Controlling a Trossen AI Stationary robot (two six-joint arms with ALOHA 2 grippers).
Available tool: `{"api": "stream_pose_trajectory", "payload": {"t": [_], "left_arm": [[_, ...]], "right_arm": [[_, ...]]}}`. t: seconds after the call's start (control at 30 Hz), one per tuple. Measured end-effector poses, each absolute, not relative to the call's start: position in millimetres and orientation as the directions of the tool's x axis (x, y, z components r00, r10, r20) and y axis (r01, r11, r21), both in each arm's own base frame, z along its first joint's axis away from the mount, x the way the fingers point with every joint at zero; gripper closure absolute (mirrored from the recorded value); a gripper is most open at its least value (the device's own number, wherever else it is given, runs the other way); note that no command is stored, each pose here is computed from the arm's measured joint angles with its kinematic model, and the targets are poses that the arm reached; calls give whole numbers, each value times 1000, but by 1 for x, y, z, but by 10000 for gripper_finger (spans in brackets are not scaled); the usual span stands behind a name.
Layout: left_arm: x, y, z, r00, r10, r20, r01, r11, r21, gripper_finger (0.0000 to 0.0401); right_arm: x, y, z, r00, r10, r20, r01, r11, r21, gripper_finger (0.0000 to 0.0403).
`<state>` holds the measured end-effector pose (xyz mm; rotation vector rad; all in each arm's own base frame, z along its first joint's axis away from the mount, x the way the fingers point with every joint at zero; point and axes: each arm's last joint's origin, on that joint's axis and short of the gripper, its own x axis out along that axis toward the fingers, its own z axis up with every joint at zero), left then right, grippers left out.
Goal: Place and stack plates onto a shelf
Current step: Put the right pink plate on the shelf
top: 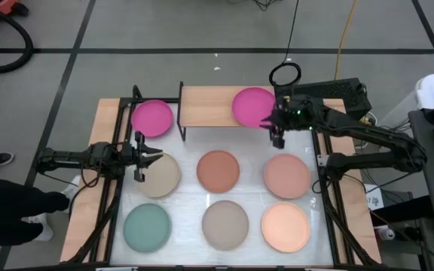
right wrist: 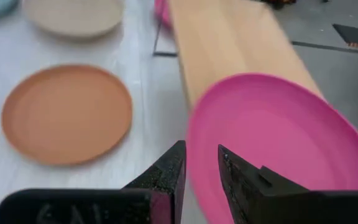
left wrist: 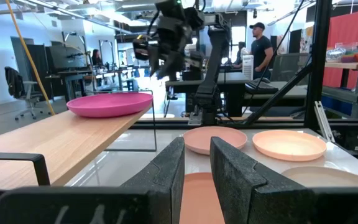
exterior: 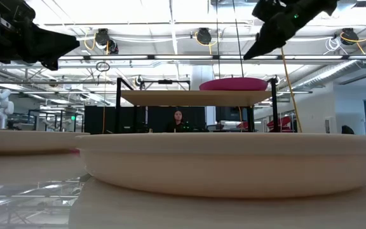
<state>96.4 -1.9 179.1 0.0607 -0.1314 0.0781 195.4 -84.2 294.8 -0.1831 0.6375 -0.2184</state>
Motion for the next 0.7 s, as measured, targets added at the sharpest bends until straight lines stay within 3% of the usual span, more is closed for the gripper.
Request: {"api": "stream_pose_trajectory", "payload": {"t": [0.33,0.7], "left_arm": [[96,-2,179,988,74,133,-82,995,55,320],[96,-2,179,988,74,134,-82,995,55,320]], "right_arm": [[214,-70,274,650,-355,-672,88,913,-398,325],[233,-85,250,547,-431,-718,97,884,-457,330]]}}
